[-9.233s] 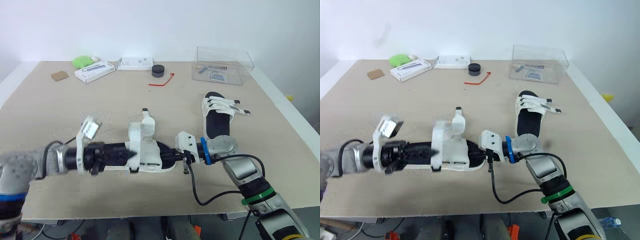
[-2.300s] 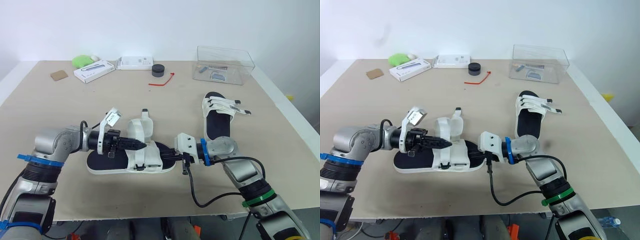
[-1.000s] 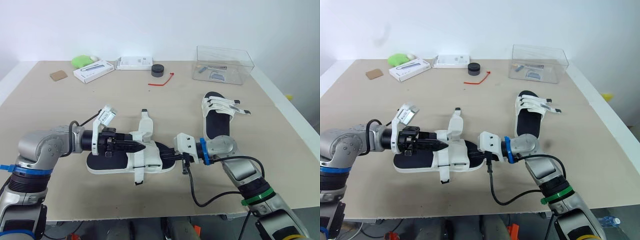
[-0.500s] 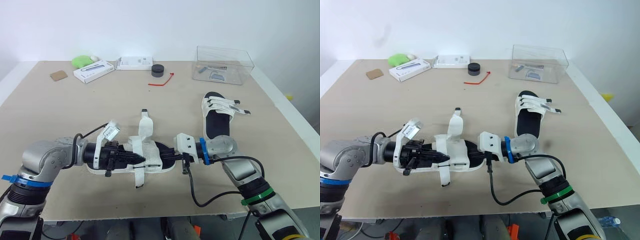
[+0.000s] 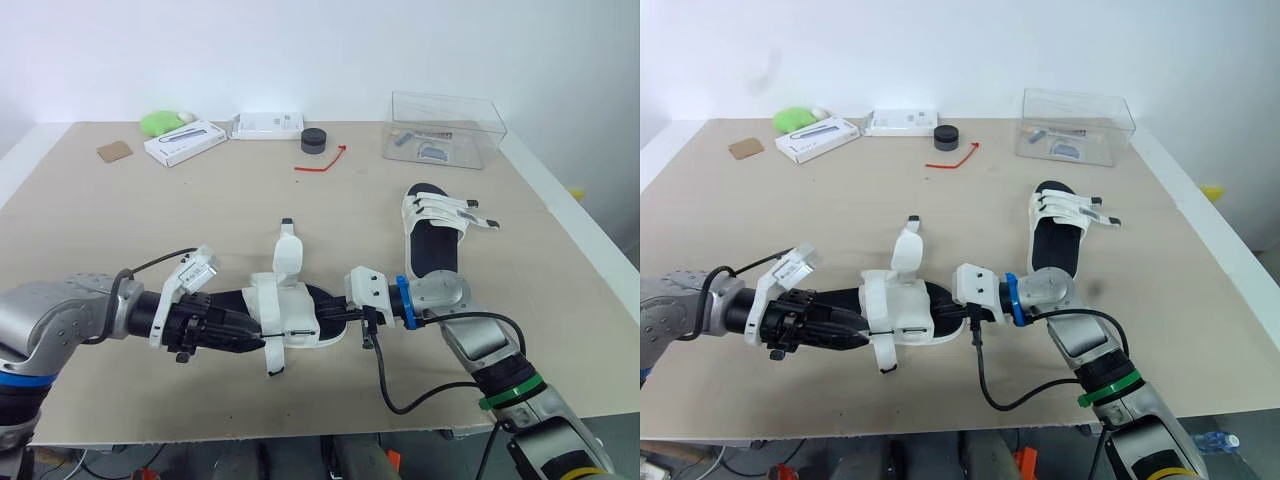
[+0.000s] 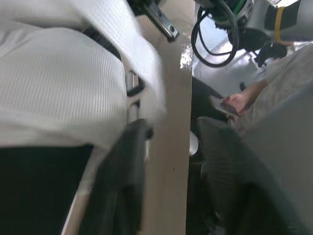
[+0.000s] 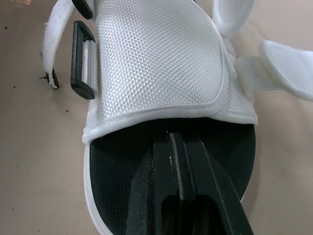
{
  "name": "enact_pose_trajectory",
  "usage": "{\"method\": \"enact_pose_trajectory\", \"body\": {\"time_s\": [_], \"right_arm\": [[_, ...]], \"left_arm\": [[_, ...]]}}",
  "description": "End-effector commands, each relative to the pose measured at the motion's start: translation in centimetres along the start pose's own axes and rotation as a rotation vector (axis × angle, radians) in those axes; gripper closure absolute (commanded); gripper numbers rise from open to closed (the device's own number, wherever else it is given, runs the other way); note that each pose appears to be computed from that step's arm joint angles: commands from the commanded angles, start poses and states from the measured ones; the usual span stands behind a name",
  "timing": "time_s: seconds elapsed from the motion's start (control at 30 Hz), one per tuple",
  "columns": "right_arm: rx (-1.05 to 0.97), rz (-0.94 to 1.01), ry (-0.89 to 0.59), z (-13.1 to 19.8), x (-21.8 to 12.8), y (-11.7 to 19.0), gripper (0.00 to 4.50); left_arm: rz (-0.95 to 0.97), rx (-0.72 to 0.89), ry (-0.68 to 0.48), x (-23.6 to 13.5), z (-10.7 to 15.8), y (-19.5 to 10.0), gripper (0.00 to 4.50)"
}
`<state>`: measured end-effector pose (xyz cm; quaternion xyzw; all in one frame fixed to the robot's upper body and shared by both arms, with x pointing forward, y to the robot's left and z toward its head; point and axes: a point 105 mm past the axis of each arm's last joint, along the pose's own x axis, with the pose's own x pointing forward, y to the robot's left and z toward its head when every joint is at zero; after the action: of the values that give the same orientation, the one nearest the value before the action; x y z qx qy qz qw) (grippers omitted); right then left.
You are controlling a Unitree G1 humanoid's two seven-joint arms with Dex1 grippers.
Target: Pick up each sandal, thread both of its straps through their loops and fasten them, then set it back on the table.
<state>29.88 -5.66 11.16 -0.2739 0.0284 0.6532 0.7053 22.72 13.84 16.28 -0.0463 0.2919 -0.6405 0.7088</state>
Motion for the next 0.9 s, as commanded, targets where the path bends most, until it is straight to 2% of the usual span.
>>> {"method": "enact_pose_trajectory", "body": {"time_s": [0.03,0.1,0.13,0.2,0.4,0.57,0.9], "right_arm": [[0.012,0.003,0.039,-0.9,-0.1,0.0,4.50],[0.012,0.004,0.039,-0.9,-0.1,0.0,4.50],[0.012,0.004,0.039,-0.9,-0.1,0.0,4.50],[0.011,0.005,0.039,-0.9,-0.1,-0.1,4.50],[0.011,0.008,0.040,-0.9,-0.2,0.0,4.50],[0.011,0.011,0.043,-1.0,-0.2,0.2,4.50],[0.008,0.004,0.048,-1.0,-0.4,0.2,4.50]], "left_arm": [[-0.006,0.069,-0.009,-1.0,1.0,-1.4,1.02],[-0.008,0.064,-0.006,-1.3,1.1,-1.8,0.51],[-0.017,0.050,-0.007,-1.6,1.1,-2.2,0.01],[-0.049,0.005,0.003,-1.9,0.7,-3.2,0.01],[-0.114,-0.113,0.063,-0.5,-3.4,-5.5,0.01],[0.060,-0.086,-0.064,1.6,-4.5,-2.2,0.01],[0.132,-0.036,-0.094,3.2,-4.8,0.3,0.01]]}}
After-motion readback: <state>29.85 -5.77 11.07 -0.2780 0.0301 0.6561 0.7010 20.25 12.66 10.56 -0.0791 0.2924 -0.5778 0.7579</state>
